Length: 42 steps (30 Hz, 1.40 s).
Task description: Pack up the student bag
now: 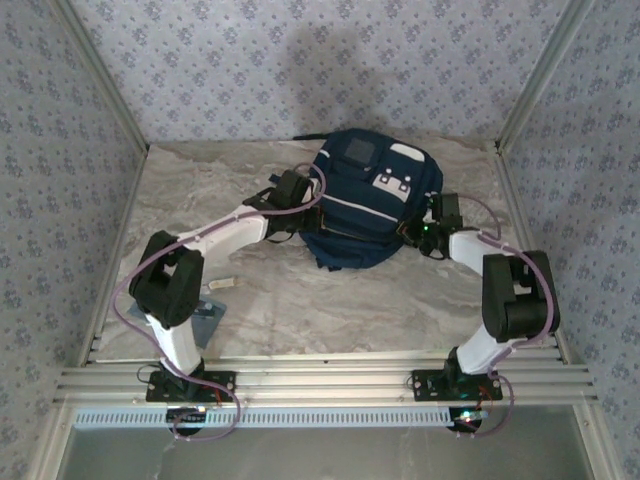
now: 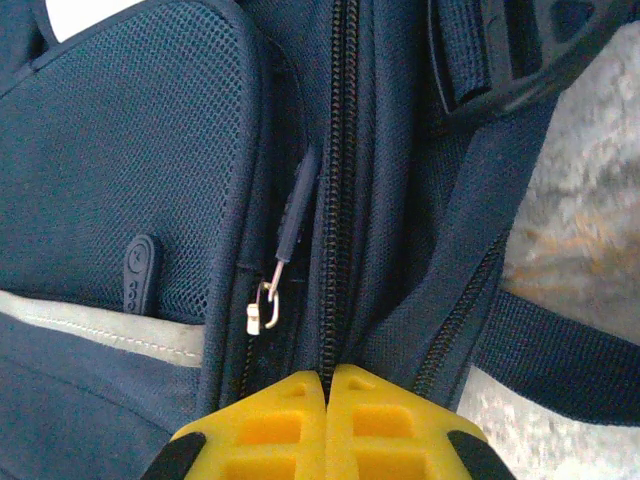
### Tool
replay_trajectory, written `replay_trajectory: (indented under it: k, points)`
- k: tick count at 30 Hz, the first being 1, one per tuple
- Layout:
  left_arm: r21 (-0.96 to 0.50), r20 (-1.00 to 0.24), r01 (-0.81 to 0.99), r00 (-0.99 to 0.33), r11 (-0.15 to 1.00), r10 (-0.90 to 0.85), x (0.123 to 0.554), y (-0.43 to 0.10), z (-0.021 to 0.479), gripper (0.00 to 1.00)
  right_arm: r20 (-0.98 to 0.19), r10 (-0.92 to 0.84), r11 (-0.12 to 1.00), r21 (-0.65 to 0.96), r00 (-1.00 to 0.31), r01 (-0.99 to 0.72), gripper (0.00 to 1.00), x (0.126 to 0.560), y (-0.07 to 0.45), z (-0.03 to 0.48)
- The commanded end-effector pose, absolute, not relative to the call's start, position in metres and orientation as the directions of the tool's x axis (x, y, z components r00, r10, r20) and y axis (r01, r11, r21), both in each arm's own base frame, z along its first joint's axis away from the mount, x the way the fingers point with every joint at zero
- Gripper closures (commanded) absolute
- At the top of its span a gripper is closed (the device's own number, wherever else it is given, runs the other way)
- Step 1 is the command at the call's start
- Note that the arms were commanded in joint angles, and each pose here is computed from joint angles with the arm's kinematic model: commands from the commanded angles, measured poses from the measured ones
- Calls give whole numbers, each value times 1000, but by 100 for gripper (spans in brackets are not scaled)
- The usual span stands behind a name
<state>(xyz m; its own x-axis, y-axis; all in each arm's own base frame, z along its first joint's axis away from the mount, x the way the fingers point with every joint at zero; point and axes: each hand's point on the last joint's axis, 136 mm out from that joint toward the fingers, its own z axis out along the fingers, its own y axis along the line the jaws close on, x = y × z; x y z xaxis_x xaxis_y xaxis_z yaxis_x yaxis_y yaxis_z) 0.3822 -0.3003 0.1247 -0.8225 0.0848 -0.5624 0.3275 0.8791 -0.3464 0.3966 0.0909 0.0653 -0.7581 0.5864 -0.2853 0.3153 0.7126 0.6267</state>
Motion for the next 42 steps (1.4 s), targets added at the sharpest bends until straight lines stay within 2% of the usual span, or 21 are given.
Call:
replay_trajectory:
  k: [1, 7, 11, 12, 15, 16, 19, 21, 23, 27, 35, 42]
  points:
    - [-358, -571, 328, -818, 874, 73, 368, -287, 149, 100, -365, 534, 782, 557, -763, 280, 100, 423, 73, 67]
    - [-473, -532, 393, -841, 788, 100, 325, -335, 162, 100, -370, 507, 783, 575, -778, 237, 100, 454, 89, 80]
    - [-503, -534, 417, -839, 757, 106, 323, -357, 168, 100, -405, 469, 815, 542, -785, 207, 100, 456, 91, 89]
    - [-496, -542, 421, -834, 759, 109, 326, -359, 168, 100, -401, 470, 819, 531, -786, 219, 95, 452, 88, 90]
    - [-445, -574, 442, -809, 779, 131, 338, -359, 168, 100, -406, 463, 831, 507, -788, 227, 67, 441, 83, 92]
    - [-427, -580, 447, -802, 786, 141, 341, -359, 167, 100, -407, 464, 833, 504, -787, 230, 61, 437, 83, 94]
    - [-378, -612, 455, -776, 806, 151, 358, -356, 171, 94, -431, 460, 840, 495, -776, 223, 51, 423, 83, 110]
    - [-355, -630, 451, -762, 819, 146, 371, -353, 173, 86, -446, 453, 841, 502, -771, 204, 50, 415, 89, 125]
    - [-348, -630, 424, -766, 836, 126, 385, -345, 171, 71, -448, 455, 835, 515, -769, 194, 49, 409, 97, 135]
    - [-354, -612, 351, -787, 867, 69, 406, -324, 157, 60, -431, 485, 803, 565, -761, 191, 47, 406, 115, 146]
    - [-358, -567, 321, -821, 877, 69, 406, -315, 111, 59, -348, 541, 763, 586, -766, 273, 40, 419, 139, 113]
    - [-433, -483, 278, -875, 857, 40, 391, -322, 72, 64, -337, 584, 767, 527, -738, 366, 37, 409, 125, 87]
